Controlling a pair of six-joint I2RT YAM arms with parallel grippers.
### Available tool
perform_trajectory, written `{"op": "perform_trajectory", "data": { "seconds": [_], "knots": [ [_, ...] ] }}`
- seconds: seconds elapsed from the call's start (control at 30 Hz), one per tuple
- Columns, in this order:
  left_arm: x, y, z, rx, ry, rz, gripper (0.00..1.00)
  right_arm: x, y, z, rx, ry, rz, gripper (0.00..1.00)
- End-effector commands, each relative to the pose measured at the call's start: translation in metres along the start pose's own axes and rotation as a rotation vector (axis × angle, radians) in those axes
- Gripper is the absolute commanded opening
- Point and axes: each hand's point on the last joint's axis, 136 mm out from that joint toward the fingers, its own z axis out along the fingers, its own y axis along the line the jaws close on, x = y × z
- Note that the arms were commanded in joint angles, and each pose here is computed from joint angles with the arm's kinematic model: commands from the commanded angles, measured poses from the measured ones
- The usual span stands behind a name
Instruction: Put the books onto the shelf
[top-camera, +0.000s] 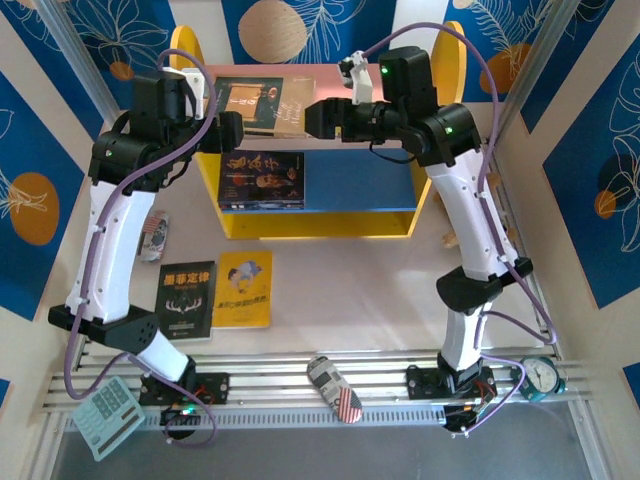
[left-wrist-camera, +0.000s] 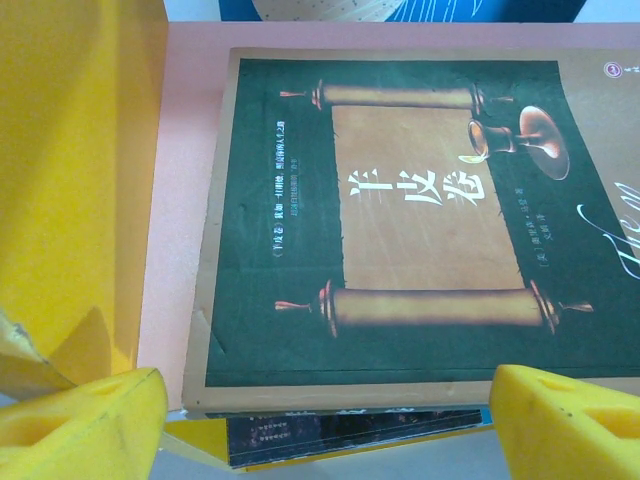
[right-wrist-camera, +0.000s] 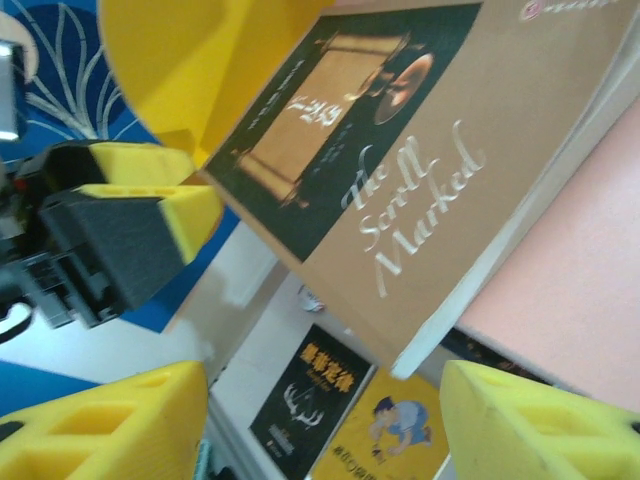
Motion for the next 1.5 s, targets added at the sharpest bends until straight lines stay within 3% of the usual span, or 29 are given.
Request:
{"op": "perform_trajectory", "data": {
  "seconds": [0.0,0.5,1.47],
  "knots": [
    [-0.002,0.008,0.013,-0.019,0.01,0.007,0.85,-0.001,-0.021,0.008,0.1,-0.006,-0.031,0.65],
    [-0.001,0.003,0.022,0.01,-0.028,0.002,0.85,-0.02,-0.03,0.02,0.14,-0.084,-0.086,0.7],
    [0.019,-0.027,0.029,-0.035,0.0,0.087,0.86,-0.01,-0.019,0.031,0.121,-0.057,-0.115,0.7]
  ]
}}
